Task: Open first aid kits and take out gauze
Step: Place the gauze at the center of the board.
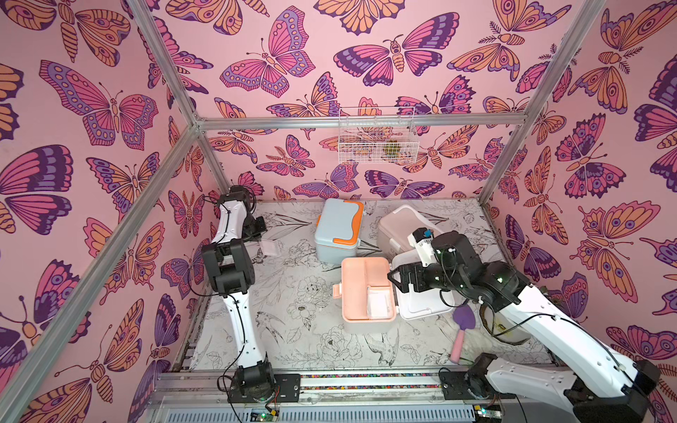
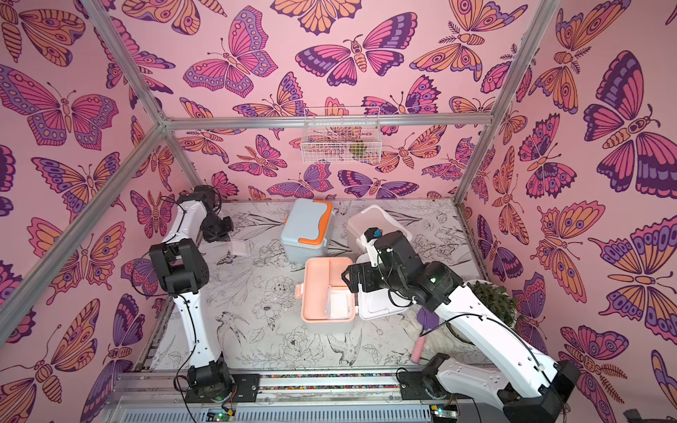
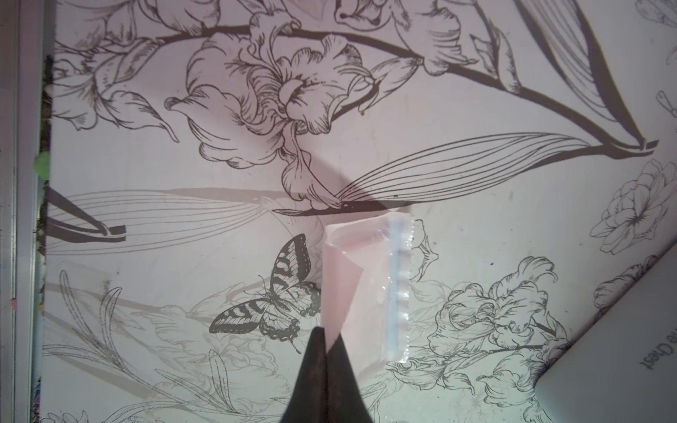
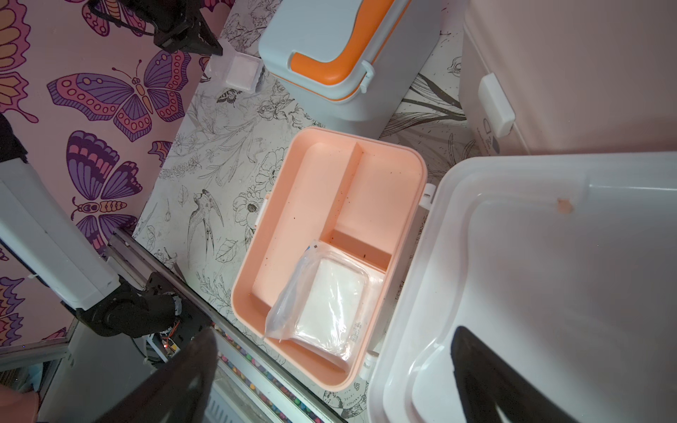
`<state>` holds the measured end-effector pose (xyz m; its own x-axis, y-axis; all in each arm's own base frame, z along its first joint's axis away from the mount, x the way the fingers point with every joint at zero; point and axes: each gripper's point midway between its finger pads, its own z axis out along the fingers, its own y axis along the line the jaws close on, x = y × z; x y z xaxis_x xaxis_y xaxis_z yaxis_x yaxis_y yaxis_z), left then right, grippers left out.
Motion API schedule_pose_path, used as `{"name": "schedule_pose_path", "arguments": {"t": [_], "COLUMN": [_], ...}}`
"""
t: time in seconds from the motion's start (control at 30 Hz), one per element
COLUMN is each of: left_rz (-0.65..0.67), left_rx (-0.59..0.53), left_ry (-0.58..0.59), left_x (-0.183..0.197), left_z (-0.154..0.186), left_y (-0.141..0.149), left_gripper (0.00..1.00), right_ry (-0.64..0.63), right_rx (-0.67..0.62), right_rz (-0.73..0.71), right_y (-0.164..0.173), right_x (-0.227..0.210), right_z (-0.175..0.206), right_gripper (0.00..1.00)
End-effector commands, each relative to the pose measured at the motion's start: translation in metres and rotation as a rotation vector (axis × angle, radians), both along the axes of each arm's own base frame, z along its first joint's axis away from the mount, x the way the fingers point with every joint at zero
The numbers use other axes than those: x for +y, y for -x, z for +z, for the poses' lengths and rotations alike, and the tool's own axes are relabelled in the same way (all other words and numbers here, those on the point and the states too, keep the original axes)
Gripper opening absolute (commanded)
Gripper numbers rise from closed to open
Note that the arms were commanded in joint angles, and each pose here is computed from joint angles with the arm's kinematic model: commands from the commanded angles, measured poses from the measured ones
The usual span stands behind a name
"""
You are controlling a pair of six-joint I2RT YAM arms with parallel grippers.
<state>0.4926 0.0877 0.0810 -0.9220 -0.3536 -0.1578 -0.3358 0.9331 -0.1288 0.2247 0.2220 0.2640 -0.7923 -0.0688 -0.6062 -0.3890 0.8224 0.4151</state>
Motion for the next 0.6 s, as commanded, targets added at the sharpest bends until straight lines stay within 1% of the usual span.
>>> {"name": "schedule_pose_path", "arguments": {"t": [0.0,0.03,0.07,0.13,0.17,0.23,0.33,0.5,0.57], "left_rz": [0.001,0.002,0.002,0.005,0.007,0.013,0.003,-0.029,-0.088], "left_rx": [0.018,0.020,0.022,0.005,-0.014,-0.055,-0.113,-0.183,-0.229], "left_ry": [0.024,0.030,0.037,0.045,0.054,0.061,0.053,0.012,0.012], "left_x": [0.001,0.000,-0.002,-0.006,-0.009,-0.015,-0.029,-0.057,-0.083], "left_z": [0.001,0.003,0.007,0.023,0.033,0.057,0.092,0.139,0.156], "left_y": [0.002,0.003,0.004,0.006,0.007,0.011,0.021,0.054,0.071], "left_gripper": [0.24,0.41,0.55,0.72,0.77,0.84,0.88,0.89,0.89], "right_ry": [-0.026,-0.025,-0.022,-0.020,-0.019,-0.016,-0.010,0.012,0.023], "right_rx": [-0.007,-0.005,-0.002,0.001,0.001,0.000,-0.008,-0.008,-0.011], "right_rz": [-0.003,-0.002,-0.002,-0.004,-0.006,-0.010,-0.027,-0.052,-0.066], "right_y": [-0.003,-0.003,-0.003,-0.003,-0.004,-0.004,-0.005,-0.005,-0.005], "right_x": [0.003,0.004,0.004,0.004,0.004,0.002,-0.001,-0.007,-0.011], "right_z": [0.006,0.005,0.004,0.003,0.003,0.002,0.002,-0.002,-0.004], "right_gripper": [0.99,0.99,0.99,0.99,0.99,0.99,0.99,0.99,0.99]}}
